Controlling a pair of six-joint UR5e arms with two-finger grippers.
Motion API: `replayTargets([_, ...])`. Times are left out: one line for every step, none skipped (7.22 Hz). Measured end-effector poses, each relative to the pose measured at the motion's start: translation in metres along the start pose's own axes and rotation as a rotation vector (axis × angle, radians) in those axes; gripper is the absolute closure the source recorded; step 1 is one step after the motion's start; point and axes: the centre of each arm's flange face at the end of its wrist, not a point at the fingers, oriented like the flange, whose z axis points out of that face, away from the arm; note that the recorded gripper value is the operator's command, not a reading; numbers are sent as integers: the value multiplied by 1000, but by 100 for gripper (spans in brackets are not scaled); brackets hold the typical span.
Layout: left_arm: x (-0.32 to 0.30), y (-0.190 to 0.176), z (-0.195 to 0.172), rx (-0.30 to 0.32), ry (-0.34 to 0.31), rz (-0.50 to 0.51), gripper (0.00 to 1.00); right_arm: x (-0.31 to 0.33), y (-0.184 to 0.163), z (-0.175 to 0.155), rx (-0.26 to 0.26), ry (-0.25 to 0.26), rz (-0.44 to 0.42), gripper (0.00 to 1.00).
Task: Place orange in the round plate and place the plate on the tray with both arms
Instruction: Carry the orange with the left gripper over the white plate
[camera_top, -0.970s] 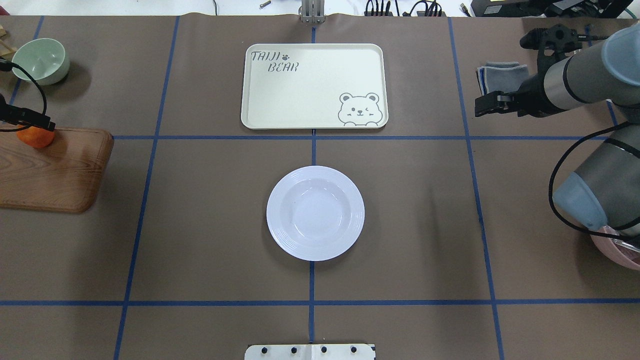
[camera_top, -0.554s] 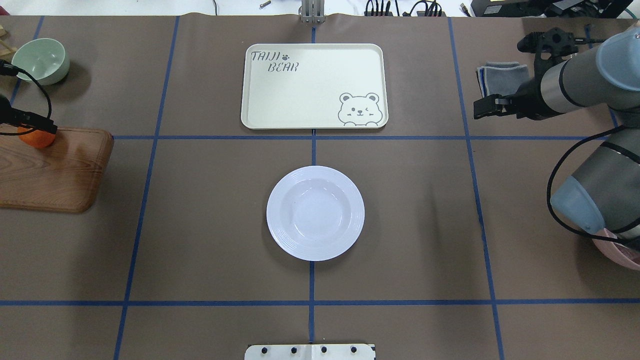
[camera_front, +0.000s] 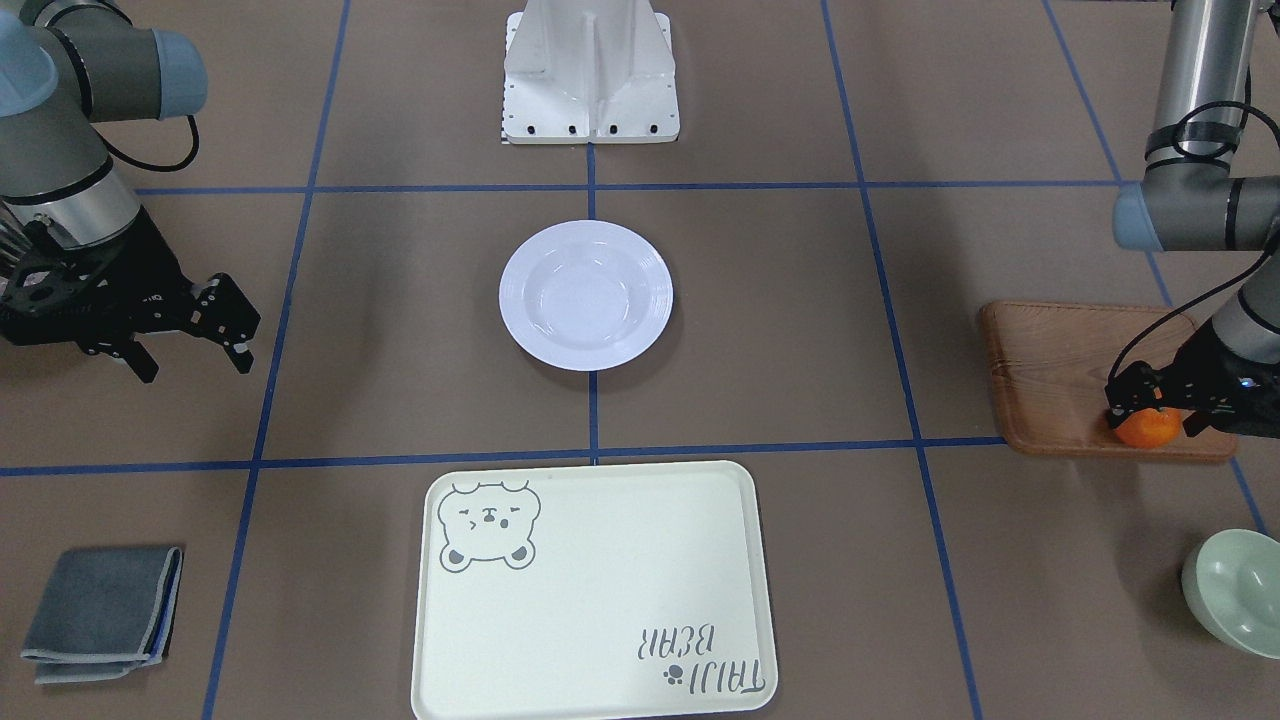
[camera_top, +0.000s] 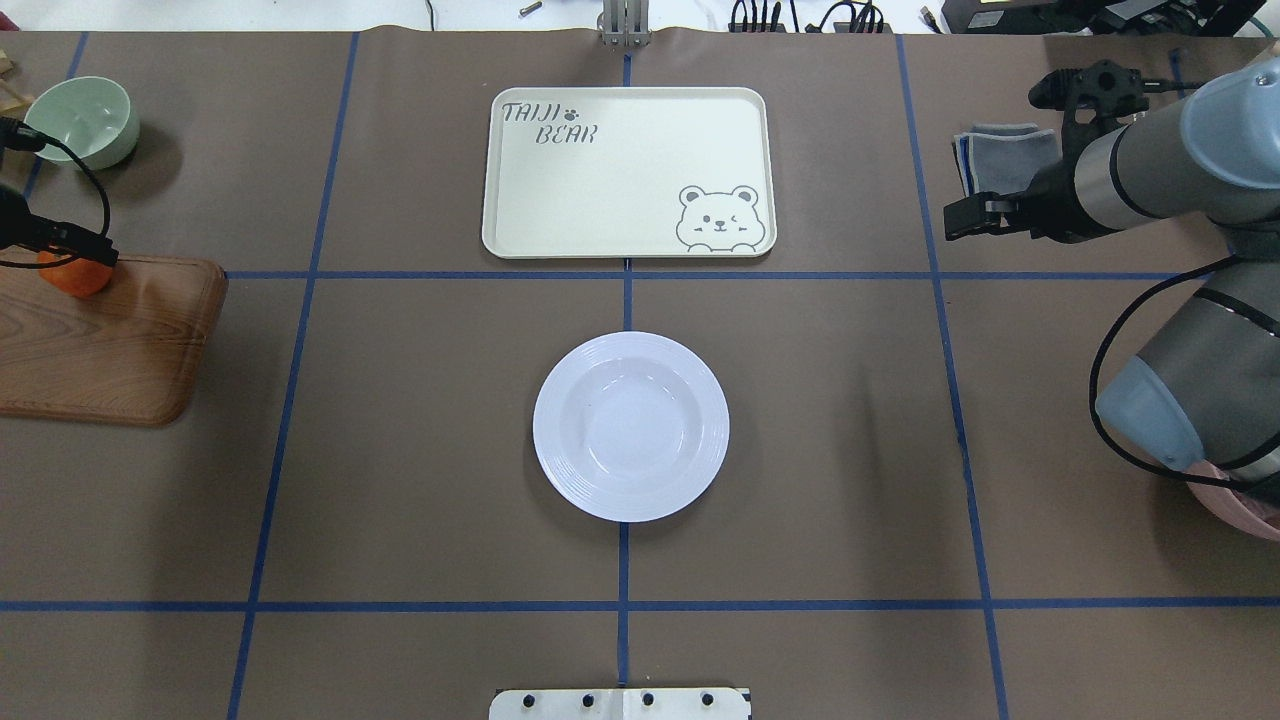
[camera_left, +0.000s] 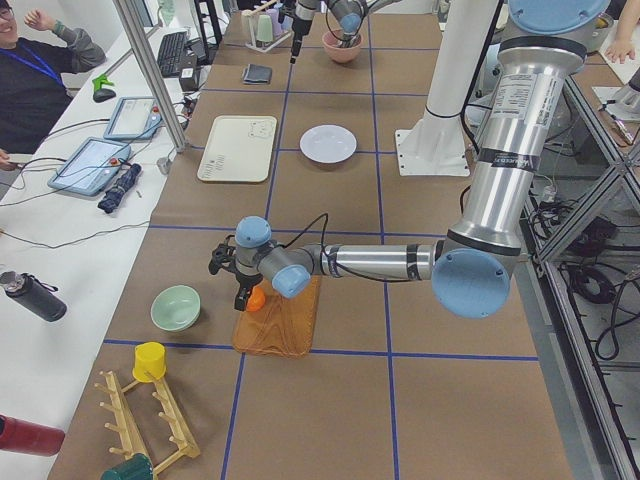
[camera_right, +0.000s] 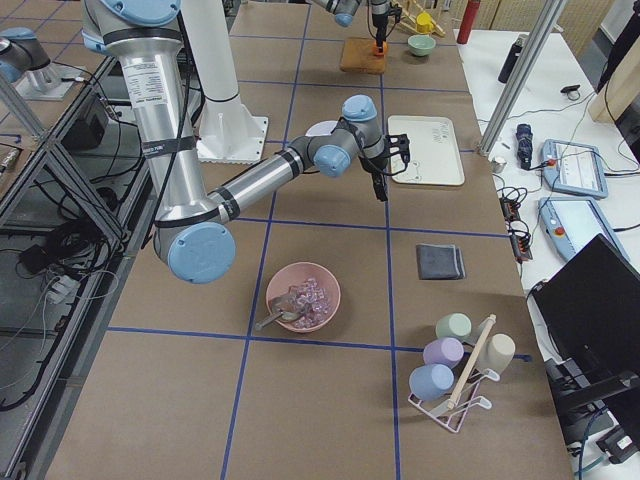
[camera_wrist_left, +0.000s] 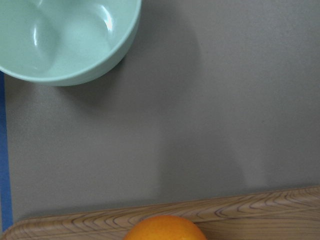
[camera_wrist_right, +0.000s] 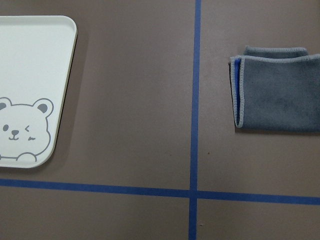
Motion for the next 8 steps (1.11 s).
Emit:
replayTargets([-1,2,1,-3,-1,2,19,0,1,1,0,2,0,0])
replayTargets([-2,3,2,-4,-1,4,43,1,1,1,2,5,0,0])
replayTargets([-3,4,2,-5,-1,4,84,1,1,2,6,10,-1,0])
replayTargets([-3,5,1,-5,2,4,100,1,1,2,9,12,-2,0])
replayTargets([-1,7,-3,-3,11,7,100,0,1,1,11,10,-3,0])
replayTargets([7,7,-16,-2,45,11,100,-2,1,-2,13,3,-4,0])
replayTargets([21,-4,-41,-4,86,2,100,-4,2,-5,14,-5,-7,0])
replayTargets([41,-26,-73,1,95,-27,100,-6,1,-7,16,-10,-8,0])
